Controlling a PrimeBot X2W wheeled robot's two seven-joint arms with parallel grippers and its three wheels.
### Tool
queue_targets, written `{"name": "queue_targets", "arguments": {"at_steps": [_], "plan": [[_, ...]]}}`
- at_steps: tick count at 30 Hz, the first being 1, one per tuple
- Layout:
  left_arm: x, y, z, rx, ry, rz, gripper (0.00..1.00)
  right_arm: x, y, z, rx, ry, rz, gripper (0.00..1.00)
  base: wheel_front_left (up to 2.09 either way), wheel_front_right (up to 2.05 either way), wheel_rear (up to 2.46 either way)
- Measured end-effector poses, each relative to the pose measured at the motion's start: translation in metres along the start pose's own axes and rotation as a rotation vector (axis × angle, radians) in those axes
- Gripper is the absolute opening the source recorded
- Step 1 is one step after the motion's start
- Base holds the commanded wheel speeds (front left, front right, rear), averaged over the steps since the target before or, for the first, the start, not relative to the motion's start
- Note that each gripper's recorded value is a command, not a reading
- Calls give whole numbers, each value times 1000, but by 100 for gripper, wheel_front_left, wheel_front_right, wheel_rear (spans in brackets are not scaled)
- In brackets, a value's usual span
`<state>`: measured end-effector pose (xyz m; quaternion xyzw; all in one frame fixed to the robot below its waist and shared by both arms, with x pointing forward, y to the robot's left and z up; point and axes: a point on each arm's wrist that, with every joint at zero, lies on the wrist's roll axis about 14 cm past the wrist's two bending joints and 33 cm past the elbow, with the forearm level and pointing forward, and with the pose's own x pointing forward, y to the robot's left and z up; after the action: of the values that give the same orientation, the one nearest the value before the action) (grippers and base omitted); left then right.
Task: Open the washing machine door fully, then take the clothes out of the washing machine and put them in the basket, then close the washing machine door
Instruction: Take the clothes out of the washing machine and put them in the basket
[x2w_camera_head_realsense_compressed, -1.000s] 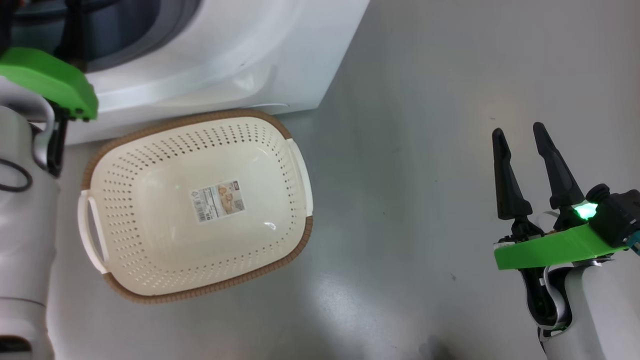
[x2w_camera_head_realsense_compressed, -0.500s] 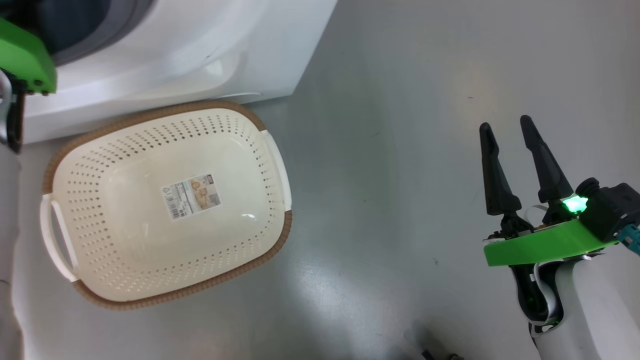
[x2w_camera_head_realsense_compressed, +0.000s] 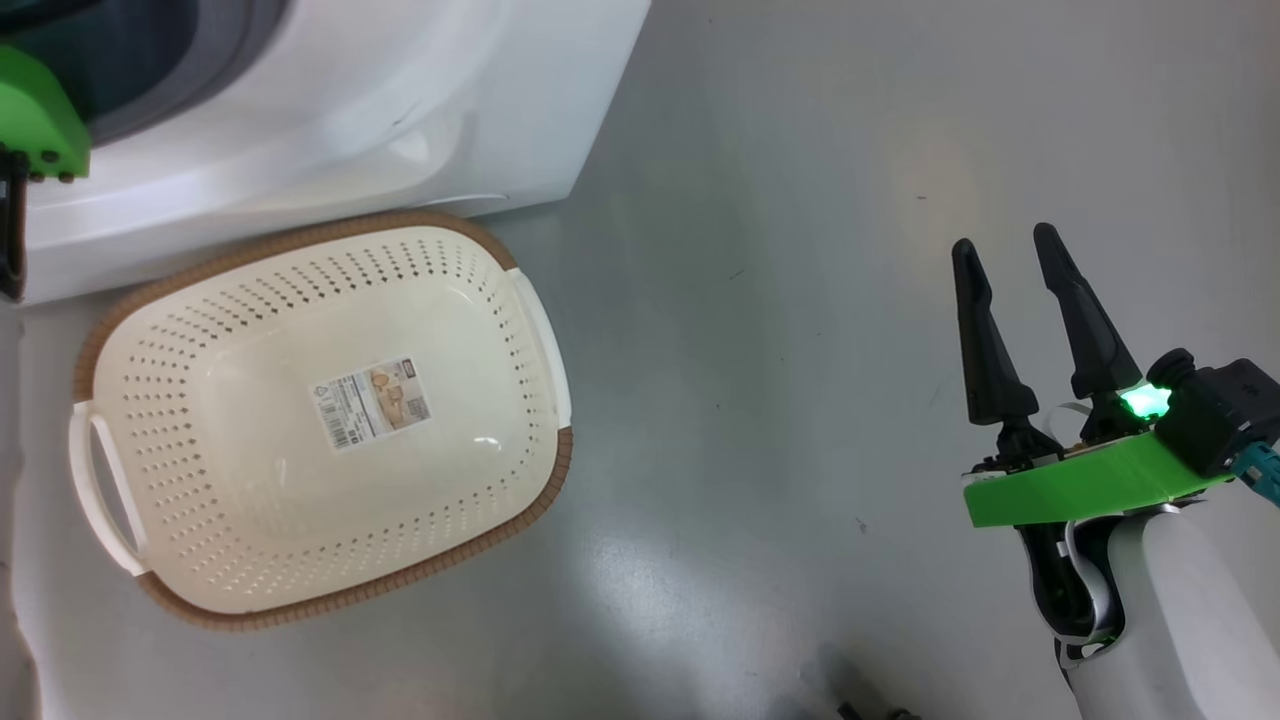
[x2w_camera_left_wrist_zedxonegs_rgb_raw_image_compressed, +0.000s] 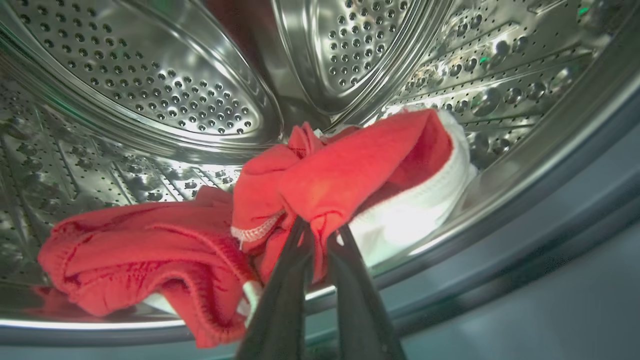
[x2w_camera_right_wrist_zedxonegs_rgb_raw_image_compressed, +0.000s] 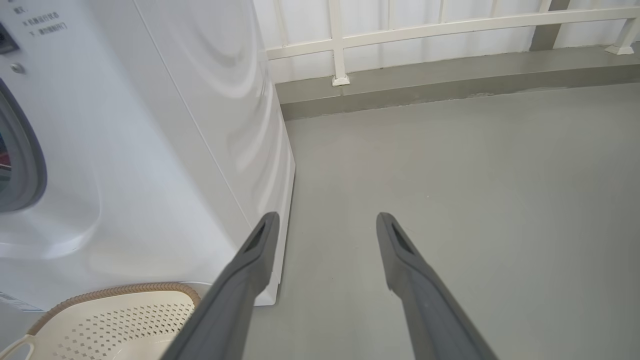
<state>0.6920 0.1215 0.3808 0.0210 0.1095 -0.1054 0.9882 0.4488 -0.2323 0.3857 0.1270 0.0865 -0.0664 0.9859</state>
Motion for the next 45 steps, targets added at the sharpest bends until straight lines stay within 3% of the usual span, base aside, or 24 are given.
{"name": "queue_targets", "arguments": {"at_steps": [9,12,20,45], "plan": [[-15,8,26,-95,-92,40,0,2,5,7,10,-20,12,100,0,0,0],[-30,11,36,-168,-139,67,0,3,10,12,16,-35,24,100,0,0,0],[-67,22,52,-224,-221,99,0,1,23,21,19,-59,59,100,0,0,0],[-185,24,133,-222,-553,116,0,-14,46,29,35,-72,117,100,0,0,0]]}}
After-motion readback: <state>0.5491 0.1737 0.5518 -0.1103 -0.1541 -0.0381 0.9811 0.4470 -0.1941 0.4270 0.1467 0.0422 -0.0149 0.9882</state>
